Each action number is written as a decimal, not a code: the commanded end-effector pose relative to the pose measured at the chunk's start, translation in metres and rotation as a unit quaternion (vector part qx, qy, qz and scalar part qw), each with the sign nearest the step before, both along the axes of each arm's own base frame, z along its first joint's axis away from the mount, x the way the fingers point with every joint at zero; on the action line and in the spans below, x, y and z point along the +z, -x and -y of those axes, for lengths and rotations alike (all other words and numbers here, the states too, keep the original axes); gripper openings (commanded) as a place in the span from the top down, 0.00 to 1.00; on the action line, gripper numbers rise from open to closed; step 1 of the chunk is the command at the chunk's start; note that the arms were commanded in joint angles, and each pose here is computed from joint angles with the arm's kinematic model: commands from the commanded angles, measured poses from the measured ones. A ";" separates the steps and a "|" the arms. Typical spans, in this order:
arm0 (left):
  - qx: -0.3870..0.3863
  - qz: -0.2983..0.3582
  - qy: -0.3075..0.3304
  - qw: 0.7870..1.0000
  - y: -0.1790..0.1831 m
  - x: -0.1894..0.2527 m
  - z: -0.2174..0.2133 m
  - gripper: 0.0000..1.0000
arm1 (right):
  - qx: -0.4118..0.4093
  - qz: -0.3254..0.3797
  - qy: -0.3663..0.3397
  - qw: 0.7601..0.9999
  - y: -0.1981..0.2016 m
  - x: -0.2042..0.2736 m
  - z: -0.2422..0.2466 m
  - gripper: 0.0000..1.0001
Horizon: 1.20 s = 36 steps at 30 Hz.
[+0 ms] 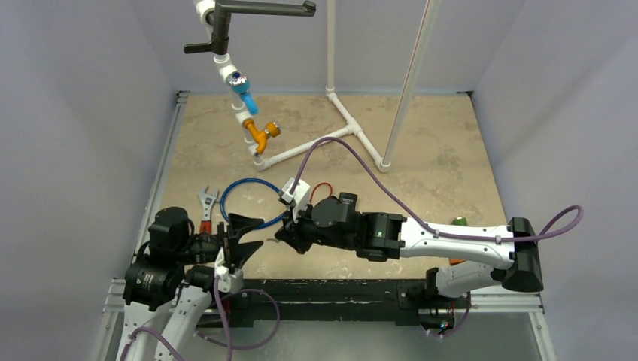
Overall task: Unlock with the key
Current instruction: Pick up the key from the center of the board.
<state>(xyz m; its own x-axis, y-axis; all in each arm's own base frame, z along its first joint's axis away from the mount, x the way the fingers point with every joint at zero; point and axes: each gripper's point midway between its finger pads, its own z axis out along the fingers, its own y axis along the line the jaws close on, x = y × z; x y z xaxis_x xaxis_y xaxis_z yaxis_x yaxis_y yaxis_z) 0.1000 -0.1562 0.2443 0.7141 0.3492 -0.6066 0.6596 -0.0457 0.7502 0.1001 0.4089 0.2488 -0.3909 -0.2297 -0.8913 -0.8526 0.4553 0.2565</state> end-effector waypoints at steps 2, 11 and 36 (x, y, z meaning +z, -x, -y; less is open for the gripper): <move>-0.076 0.142 0.013 0.987 0.014 0.023 0.010 0.45 | 0.003 -0.003 -0.061 0.998 0.002 0.048 -0.004 1.00; -0.118 0.229 0.020 0.966 0.035 0.022 0.013 0.64 | 0.001 -0.010 -0.079 0.997 0.001 0.061 -0.009 1.00; -0.047 0.064 0.074 0.994 0.026 0.043 0.011 0.85 | -0.008 -0.014 -0.072 0.997 -0.004 0.055 -0.008 1.00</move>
